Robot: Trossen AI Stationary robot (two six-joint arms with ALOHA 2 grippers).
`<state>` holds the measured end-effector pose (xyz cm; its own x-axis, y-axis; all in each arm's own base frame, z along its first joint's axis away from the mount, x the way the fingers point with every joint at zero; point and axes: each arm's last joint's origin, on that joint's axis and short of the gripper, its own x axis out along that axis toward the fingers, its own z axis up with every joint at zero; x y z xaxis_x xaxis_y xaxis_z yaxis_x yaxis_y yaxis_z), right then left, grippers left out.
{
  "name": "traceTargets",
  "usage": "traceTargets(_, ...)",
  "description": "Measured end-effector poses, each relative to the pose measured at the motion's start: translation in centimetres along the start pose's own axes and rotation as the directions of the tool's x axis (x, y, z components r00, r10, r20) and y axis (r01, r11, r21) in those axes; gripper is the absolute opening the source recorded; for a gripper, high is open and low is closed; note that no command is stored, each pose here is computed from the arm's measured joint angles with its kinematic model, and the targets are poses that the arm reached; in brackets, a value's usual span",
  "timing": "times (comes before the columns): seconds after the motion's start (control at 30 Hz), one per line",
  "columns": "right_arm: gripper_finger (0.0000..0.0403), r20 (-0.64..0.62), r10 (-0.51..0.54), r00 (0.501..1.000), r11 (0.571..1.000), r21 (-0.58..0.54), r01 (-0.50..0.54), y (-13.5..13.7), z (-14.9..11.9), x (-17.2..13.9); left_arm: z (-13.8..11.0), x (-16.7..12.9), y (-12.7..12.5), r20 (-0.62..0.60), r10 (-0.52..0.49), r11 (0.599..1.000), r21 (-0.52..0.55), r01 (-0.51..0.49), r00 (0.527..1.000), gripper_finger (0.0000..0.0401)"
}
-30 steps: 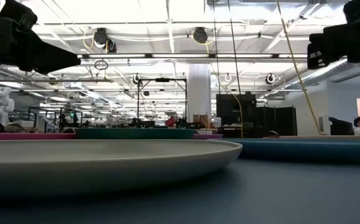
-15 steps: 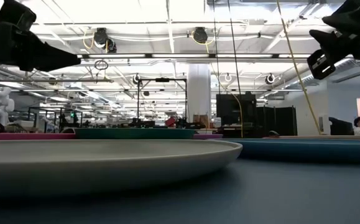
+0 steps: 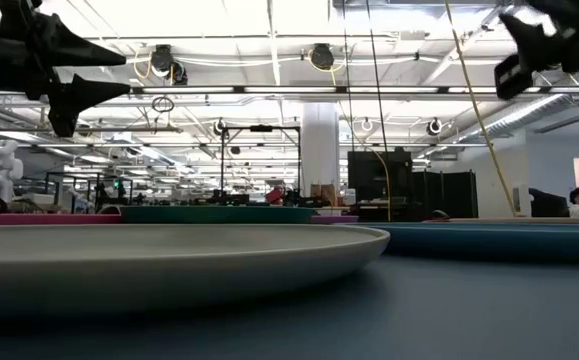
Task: Stack plastic plates
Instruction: Stack the gray plate on top of the blue plate
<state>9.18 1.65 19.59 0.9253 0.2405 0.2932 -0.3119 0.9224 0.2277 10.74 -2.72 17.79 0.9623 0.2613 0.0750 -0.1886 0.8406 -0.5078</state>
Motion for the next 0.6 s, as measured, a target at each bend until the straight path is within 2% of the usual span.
traceTargets(0.07, 0.0102, 0.057, -0.022, 0.998, 0.999, -0.034, 0.024, 0.0, 0.5, 0.0, 0.0, 0.0, 0.0, 0.001, 0.001, 1.0, -0.004, -0.001, 1.0, 0.0202)
traceTargets(0.2, 0.0102, 0.017, -0.048, 0.999, 0.997, -0.065, 0.049, -0.1, 0.3, 0.1, 0.2, 0.0, -0.1, 0.021, 0.0, 1.0, 0.0, 0.0, 1.0, 0.0202)
traceTargets(0.33, 0.0102, 0.044, -0.048, 0.998, 0.996, -0.076, 0.052, 0.3, 2.0, 0.5, 0.7, 0.1, -0.1, 0.069, -0.001, 0.999, 0.039, -0.002, 0.998, 0.0202)
traceTargets(0.5, 0.0102, 0.051, -0.15, 0.987, 0.985, -0.08, 0.154, 0.3, 3.4, 1.2, 1.3, 0.3, 0.2, 0.12, 0.033, 0.99, 0.135, -0.049, 0.992, 0.0202)
traceTargets(0.6, 0.0102, 0.035, -0.183, 0.982, 0.977, -0.103, 0.186, 0.4, 4.1, 1.7, 1.5, 0.5, 0.6, 0.145, 0.079, 0.989, 0.112, -0.095, 0.986, 0.0202)
